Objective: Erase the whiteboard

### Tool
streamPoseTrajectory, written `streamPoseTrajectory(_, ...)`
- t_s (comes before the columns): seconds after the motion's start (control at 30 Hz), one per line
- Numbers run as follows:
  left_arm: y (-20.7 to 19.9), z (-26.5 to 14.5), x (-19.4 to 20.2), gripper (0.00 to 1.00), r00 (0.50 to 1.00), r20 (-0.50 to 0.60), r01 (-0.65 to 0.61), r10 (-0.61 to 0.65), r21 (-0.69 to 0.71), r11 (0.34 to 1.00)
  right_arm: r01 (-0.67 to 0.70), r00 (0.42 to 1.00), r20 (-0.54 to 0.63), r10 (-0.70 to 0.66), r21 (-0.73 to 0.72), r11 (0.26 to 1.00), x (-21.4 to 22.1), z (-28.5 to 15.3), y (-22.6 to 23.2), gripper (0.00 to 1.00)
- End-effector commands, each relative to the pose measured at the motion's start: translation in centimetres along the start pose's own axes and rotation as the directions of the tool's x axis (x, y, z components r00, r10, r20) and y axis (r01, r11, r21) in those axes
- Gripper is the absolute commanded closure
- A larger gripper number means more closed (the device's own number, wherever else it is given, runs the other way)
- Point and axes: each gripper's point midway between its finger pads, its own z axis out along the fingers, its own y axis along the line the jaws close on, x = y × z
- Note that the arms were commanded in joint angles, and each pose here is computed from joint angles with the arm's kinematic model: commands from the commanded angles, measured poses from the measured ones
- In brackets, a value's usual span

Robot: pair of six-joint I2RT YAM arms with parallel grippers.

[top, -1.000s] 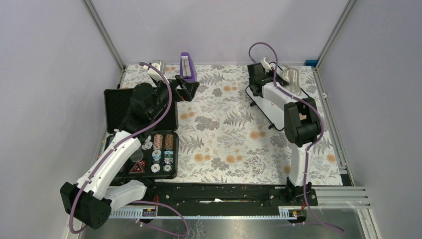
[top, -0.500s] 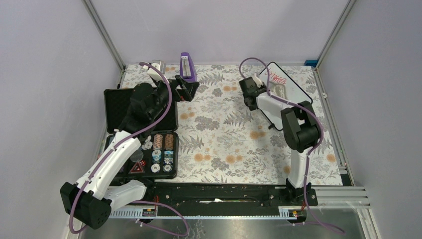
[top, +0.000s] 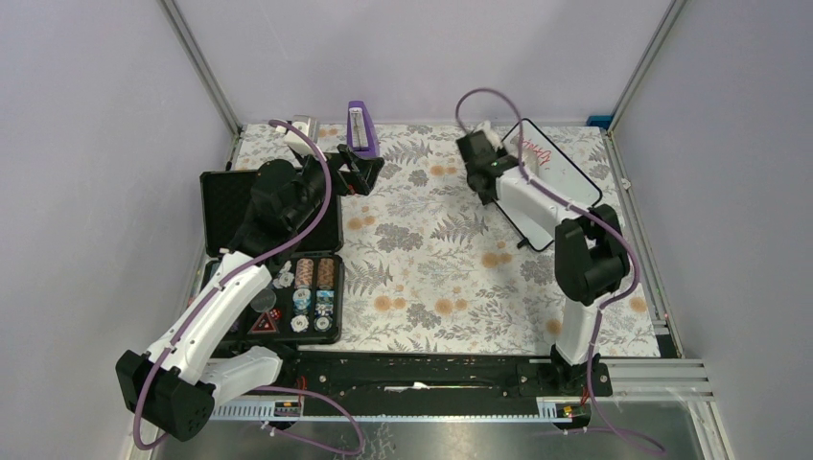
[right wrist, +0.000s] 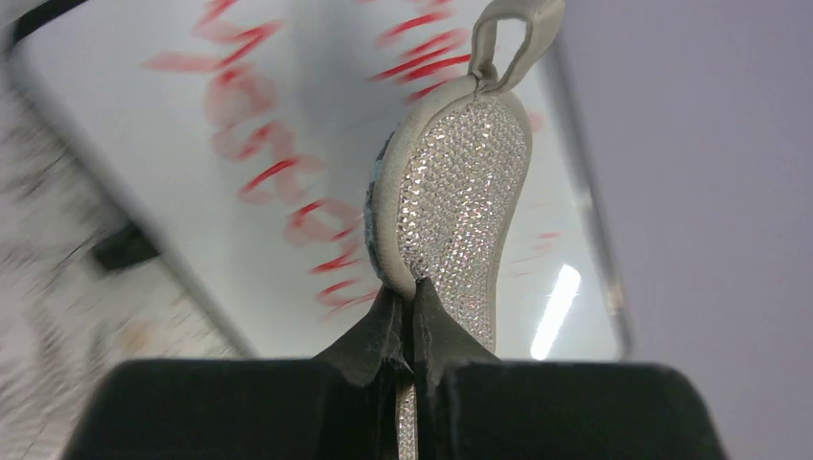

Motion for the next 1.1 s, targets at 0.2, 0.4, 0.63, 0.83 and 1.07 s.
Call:
streamPoseTrajectory(0.2,-1.4,-0.4,-2.6,0.01,0.997,0.074,-0.016,0.012,0.045,0.999,-0.05,0.991,-0.093,0.099,0.435,0.899,0.1,2.3,-13.9,1.0)
streamPoseTrajectory(0.4,-1.6,-0.4,-2.5,0.01,0.998,0.07,-0.011,0.008,0.051,0.999,0.016,0.988,-0.147,0.052,0.431,0.902,1.5,4.1,-12.3,1.0)
streamPoseTrajectory(0.63,-1.6,-0.5,-2.6,0.01,0.997,0.075,-0.011,0.007,0.05,0.999,0.097,0.97,-0.243,-0.011,0.347,0.933,4.5,5.8,-8.9,1.0)
streamPoseTrajectory(0.83,-1.6,-0.5,-2.6,0.01,0.997,0.072,-0.007,0.003,0.055,0.998,0.14,0.962,-0.263,-0.074,0.242,0.96,6.8,5.2,-4.0,1.0)
streamPoseTrajectory(1.07,-1.6,-0.4,-2.4,0.01,0.998,0.068,-0.005,0.001,0.053,0.999,0.158,0.97,-0.176,-0.168,-0.074,0.985,6.2,2.7,5.6,1.0)
